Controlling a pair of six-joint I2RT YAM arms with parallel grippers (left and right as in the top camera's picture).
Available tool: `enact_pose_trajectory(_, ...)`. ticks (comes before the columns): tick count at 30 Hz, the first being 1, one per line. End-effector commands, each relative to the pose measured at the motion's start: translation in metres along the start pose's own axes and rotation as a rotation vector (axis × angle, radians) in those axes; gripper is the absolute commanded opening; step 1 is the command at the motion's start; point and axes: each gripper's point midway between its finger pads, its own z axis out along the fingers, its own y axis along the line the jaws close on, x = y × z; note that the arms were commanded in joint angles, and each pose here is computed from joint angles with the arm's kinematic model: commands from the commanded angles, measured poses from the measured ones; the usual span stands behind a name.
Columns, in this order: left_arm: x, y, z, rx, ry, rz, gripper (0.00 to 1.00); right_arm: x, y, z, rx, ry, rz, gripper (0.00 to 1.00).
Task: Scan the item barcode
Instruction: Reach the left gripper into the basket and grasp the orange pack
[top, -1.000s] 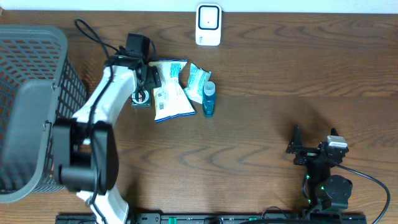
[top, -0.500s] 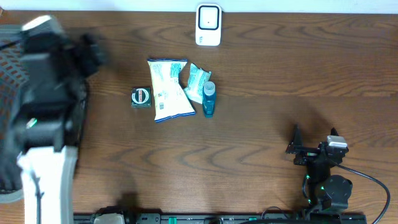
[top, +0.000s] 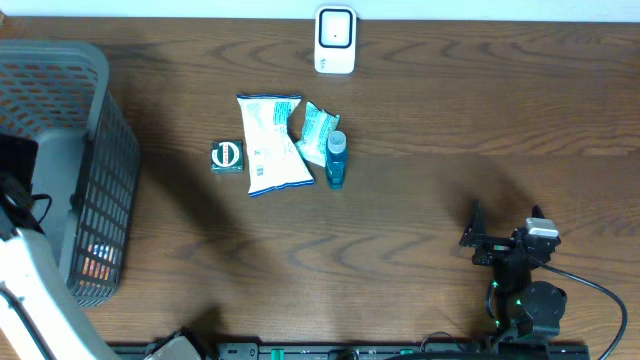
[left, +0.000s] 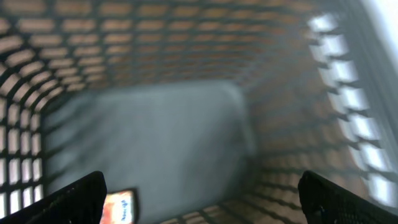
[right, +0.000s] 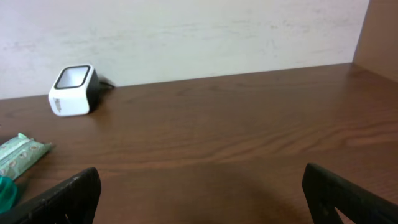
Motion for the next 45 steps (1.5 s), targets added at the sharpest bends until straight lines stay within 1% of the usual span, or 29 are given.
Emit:
enact_pose_trajectory(1, 0.008, 0.012, 0.029, -0.093, 0.065, -0.063, 0.98, 0.002, 0.002, 0.000, -0.011, 0.006, -0.012, 0.99)
enact_pose_trajectory(9, 0.047, 0.028, 0.097, -0.260, 0.239, -0.010, 0.98, 0.002, 0.002, 0.000, -0.011, 0.006, -0.012, 0.99)
enact_pose_trajectory(17, 0.087, 0.053, 0.131, -0.418, 0.394, -0.007, 0.98, 0.002, 0.002, 0.000, -0.011, 0.006, -0.012, 0.99)
enact_pose_trajectory(22, 0.111, 0.055, 0.142, -0.429, 0.497, -0.011, 0.98, 0.002, 0.002, 0.000, -0.010, 0.006, -0.013, 0.99)
enact_pose_trajectory(27, 0.123, 0.059, 0.145, -0.445, 0.548, -0.011, 0.98, 0.002, 0.002, 0.000, -0.011, 0.006, -0.012, 0.99)
enact_pose_trajectory(45, 0.168, 0.095, 0.143, -0.542, 0.653, 0.017, 0.98, 0.002, 0.002, 0.000, -0.011, 0.006, -0.012, 0.99)
